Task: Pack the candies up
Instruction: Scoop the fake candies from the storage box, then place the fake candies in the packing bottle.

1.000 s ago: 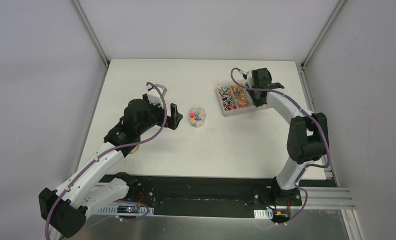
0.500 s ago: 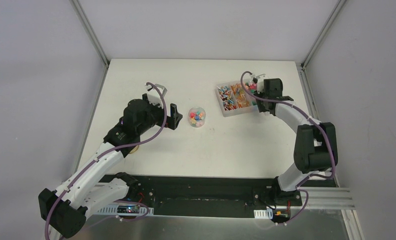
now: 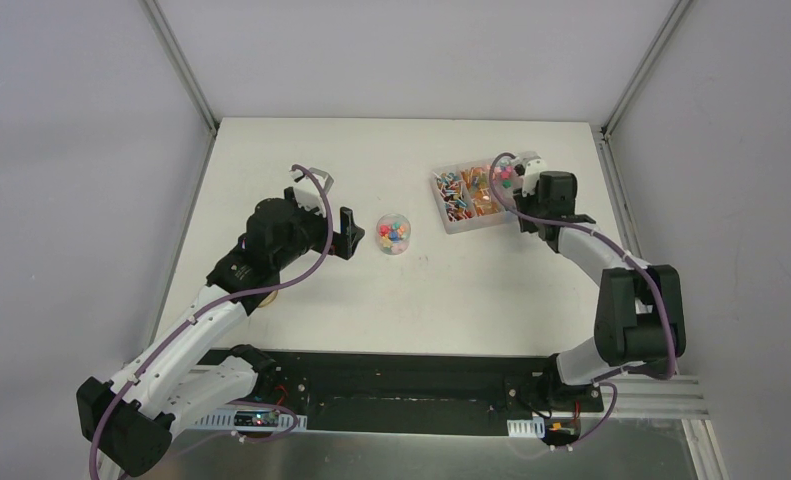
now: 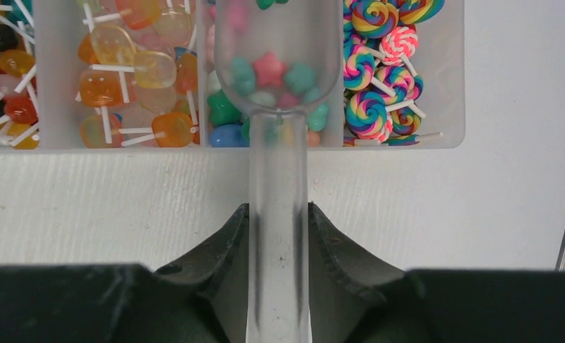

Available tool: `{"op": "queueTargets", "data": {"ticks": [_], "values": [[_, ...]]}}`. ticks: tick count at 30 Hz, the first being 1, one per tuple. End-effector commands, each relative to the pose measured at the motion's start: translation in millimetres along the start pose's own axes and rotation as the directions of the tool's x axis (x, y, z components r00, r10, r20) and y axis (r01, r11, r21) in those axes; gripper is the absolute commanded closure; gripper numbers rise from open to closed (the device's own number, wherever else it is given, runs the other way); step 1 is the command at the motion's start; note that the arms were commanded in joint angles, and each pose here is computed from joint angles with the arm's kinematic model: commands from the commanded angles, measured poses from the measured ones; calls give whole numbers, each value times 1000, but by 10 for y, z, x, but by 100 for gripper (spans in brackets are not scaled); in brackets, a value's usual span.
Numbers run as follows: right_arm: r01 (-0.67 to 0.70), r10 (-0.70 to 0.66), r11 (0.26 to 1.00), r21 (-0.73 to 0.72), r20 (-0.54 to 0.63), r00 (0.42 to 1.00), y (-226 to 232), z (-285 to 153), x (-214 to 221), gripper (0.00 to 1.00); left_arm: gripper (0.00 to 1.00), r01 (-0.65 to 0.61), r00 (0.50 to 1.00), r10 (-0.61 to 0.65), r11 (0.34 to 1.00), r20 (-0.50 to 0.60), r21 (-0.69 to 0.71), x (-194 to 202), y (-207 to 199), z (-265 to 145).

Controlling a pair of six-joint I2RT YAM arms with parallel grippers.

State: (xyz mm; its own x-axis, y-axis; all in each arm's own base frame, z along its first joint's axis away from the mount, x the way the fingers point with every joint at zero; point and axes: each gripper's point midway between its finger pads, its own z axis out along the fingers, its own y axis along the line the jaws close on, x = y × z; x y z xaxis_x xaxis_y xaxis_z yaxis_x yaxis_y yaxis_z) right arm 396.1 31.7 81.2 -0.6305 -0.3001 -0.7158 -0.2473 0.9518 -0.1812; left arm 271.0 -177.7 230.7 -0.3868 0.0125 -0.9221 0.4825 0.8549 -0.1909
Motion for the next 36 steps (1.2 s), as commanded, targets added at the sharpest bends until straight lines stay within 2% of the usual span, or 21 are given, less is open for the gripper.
{"op": "queueTargets", "data": {"ticks": [1,10,22,30,36], "values": [[-2,8,999,-37,151,988,10,-210,-350,100,1,-15,998,16,1000,57,-17,-122,33,-30],[38,-29,999,-28,260,965,-65,-618,-771,100,1,-16,997,19,999,75,-37,-159,65,-65],[186,-129,979,-87,441,888,116,-1230,-1117,100,1,0,993,12,995,116,-100,-240,168,-130],[291,-221,951,-104,428,876,259,-1404,-1134,100,1,9,989,10,991,146,-131,-296,220,-193],[437,-379,896,-73,387,841,479,-1432,-1097,100,1,25,980,11,984,197,-178,-377,300,-303]]}}
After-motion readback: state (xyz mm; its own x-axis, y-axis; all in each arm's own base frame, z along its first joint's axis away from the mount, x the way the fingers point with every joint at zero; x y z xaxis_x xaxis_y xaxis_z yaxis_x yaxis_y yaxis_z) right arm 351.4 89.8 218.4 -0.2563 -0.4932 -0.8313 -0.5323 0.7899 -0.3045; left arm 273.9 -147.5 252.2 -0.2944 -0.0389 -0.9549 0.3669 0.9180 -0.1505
